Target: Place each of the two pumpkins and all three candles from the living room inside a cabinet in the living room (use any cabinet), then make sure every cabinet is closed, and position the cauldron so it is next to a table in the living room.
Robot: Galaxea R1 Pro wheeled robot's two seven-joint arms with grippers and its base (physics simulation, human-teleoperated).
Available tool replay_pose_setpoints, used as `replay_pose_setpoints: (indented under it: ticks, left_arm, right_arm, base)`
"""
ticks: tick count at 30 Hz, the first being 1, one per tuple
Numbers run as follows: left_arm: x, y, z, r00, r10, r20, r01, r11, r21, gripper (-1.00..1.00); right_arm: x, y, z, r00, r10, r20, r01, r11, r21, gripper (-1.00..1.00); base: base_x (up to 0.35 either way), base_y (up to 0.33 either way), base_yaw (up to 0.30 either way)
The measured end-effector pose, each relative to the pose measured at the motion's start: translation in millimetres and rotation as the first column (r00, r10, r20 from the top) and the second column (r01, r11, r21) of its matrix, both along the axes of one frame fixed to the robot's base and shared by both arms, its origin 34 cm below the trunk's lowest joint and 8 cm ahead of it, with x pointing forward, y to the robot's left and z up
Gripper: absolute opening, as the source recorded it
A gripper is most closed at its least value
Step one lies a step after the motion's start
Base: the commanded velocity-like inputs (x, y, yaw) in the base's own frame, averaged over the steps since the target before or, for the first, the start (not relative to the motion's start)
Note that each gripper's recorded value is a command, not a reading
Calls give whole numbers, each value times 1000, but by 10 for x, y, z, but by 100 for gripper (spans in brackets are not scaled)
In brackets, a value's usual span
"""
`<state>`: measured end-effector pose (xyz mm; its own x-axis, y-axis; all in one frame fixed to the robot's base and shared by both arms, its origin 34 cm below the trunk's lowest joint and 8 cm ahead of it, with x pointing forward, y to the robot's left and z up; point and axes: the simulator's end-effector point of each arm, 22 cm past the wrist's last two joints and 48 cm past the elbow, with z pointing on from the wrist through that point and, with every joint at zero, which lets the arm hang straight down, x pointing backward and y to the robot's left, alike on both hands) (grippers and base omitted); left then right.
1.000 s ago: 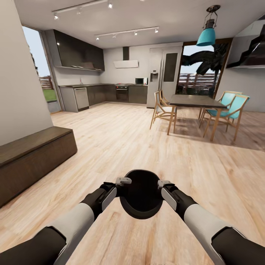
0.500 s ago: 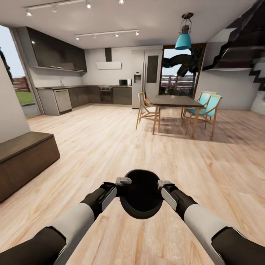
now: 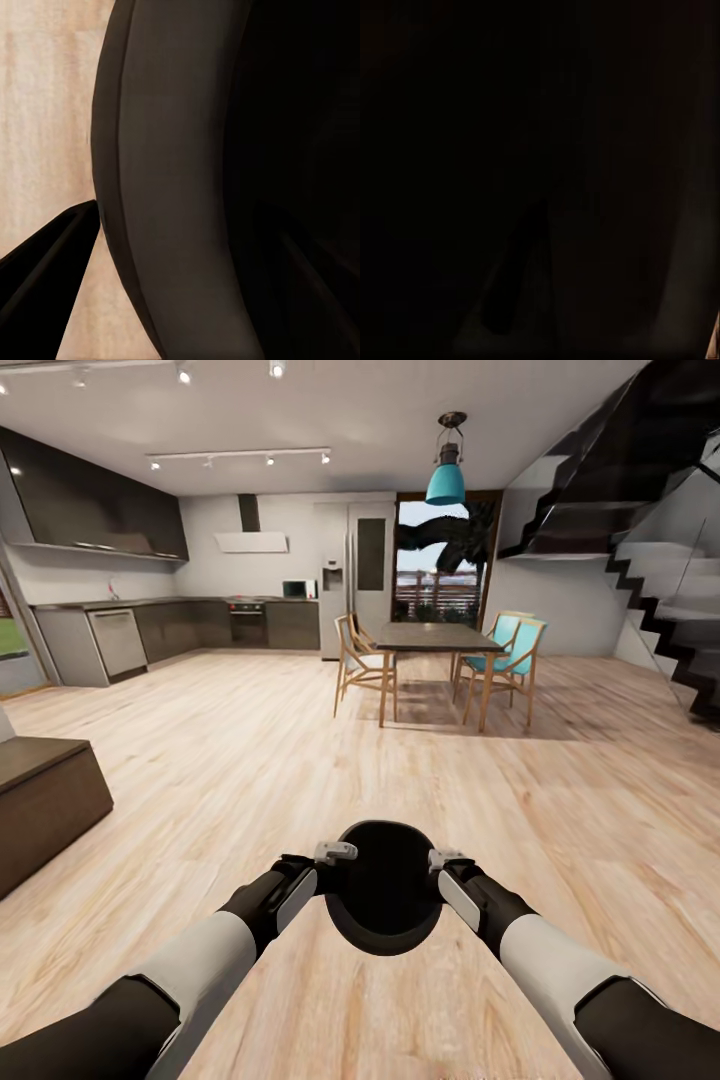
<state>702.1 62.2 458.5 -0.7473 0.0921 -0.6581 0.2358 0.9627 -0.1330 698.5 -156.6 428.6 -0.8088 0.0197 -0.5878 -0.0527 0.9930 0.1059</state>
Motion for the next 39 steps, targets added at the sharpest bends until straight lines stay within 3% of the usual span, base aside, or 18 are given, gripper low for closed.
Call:
replay_pose_setpoints:
  ticks: [9,20,39]
  left_arm:
    - [1,1,36,1000,0,5,0,1000,0,-100]
    - [2,1,41,1000,0,6,0,1000,0,-100]
    - [3,0,42,1000,0,7,0,1000,0,-100]
  right_arm:
    - [3,1,35,1000,0,5,0,1000,0,-100]
    - [4,1,40,1000,0,6,0,1000,0,-100]
    - [5,-1,41,1000,0,7,0,1000,0,-100]
  base:
    - [40,0,-195]
    - [260,0,-31]
    - [284,0,-257]
